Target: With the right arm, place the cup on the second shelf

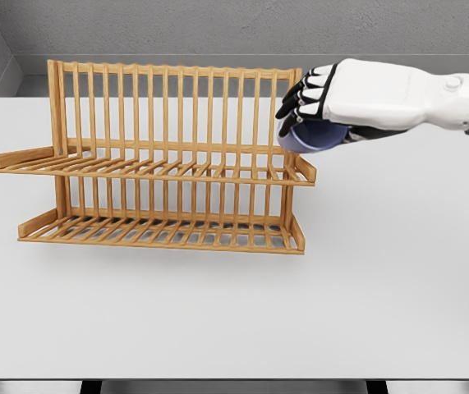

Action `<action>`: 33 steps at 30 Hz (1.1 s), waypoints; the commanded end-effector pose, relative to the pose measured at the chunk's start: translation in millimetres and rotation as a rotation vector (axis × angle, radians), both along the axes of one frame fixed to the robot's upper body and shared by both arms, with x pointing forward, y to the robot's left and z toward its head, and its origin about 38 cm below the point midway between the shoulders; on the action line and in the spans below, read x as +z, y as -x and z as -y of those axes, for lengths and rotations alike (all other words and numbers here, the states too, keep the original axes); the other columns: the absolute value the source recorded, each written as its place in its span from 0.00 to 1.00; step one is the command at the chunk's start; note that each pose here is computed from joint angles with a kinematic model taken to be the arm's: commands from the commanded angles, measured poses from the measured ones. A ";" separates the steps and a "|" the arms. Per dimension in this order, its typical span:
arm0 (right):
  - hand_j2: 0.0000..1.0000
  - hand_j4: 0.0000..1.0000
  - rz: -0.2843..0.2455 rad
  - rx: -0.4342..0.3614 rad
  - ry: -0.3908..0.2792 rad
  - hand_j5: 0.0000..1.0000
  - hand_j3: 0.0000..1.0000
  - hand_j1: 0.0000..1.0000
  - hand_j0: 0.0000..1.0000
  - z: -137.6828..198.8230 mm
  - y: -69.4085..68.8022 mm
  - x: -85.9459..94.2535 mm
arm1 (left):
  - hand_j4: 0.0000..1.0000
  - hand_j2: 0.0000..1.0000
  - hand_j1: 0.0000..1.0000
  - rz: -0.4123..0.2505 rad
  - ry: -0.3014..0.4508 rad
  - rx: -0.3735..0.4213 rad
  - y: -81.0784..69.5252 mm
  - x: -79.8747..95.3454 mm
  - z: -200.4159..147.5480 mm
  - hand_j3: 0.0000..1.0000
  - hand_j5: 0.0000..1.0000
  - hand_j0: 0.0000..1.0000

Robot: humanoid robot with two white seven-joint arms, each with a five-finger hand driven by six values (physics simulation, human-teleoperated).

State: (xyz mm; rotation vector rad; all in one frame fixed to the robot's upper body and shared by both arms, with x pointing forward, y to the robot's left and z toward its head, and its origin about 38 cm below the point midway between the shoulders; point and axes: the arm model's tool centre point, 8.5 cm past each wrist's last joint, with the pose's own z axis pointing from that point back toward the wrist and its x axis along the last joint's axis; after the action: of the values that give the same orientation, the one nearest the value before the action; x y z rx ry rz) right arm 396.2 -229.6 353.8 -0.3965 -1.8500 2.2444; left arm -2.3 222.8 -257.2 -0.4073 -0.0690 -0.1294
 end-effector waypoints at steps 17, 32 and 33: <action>0.81 0.81 -0.060 0.054 0.012 0.81 0.81 0.81 0.81 -22.2 1.7 -22.7 | 1.00 1.00 1.00 0.000 0.001 0.001 0.0 0.0 0.0 1.00 1.00 1.00; 1.00 1.00 0.133 -0.404 -0.387 1.00 1.00 1.00 1.00 150.4 18.1 28.3 | 1.00 1.00 1.00 0.000 0.001 0.001 0.0 0.0 0.0 1.00 1.00 1.00; 1.00 1.00 0.080 -0.434 -0.379 1.00 1.00 1.00 1.00 156.7 18.7 6.8 | 1.00 1.00 1.00 0.000 0.001 0.001 0.0 0.0 0.0 1.00 1.00 1.00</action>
State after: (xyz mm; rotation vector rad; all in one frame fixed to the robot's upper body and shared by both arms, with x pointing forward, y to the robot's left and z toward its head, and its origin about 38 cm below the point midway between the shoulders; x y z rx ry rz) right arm 382.6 -356.0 321.6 -0.5824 -1.8589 1.7174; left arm -2.3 222.8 -257.2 -0.4072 -0.0690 -0.1296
